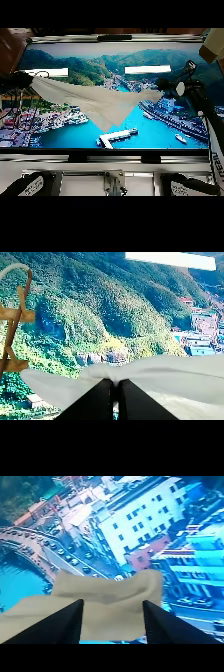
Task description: Fold the shirts.
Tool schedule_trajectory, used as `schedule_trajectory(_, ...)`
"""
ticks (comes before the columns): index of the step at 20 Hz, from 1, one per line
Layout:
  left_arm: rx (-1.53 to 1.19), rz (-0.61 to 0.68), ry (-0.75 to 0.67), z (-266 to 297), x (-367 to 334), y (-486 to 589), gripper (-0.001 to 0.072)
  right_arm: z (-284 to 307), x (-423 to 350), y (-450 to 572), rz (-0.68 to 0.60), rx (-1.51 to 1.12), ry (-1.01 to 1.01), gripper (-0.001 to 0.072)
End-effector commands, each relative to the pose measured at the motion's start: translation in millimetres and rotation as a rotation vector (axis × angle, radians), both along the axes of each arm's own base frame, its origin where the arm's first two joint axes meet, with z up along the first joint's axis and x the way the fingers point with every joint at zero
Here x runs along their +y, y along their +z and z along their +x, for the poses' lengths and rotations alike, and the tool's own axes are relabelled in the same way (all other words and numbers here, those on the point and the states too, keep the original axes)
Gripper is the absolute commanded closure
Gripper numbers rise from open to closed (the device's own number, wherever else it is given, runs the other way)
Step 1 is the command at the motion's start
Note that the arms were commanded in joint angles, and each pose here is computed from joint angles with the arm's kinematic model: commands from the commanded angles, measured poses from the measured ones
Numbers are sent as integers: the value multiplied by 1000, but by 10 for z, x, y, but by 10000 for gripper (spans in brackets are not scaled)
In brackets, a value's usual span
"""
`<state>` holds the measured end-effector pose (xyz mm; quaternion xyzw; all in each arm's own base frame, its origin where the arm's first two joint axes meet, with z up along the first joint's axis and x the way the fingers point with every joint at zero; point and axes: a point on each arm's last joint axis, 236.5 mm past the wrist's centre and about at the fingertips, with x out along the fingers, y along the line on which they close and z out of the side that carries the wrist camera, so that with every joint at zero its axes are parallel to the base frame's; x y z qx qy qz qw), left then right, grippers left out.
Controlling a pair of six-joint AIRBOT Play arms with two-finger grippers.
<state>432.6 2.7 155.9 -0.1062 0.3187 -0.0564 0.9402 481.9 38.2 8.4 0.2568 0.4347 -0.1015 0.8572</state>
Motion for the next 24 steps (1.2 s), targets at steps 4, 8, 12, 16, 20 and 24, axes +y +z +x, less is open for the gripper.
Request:
schedule_trajectory(4, 37, -8, -2, 82, -10, -210, 671, -804, 673, -255, 85, 347, 312, 200)
schedule_trajectory(8, 61, -12, -13, 42, -37, -251, 671, -1291, 1624, -318, 332, 420, 488, 82)
schedule_trajectory(12, 74, -13, -20, 19, -55, -273, 671, -1495, 1829, -605, 376, 522, 438, 83)
schedule_trajectory(16, 74, -13, -21, 19, -56, -273, 671, -1560, 2098, -815, 399, 556, 443, 83)
schedule_trajectory(20, 74, -13, -21, 19, -55, -273, 671, -1550, 2281, -998, 400, 552, 431, 83)
schedule_trajectory(24, 74, -13, -20, 19, -55, -273, 671, -1353, 2444, -1008, 491, 494, 359, 83)
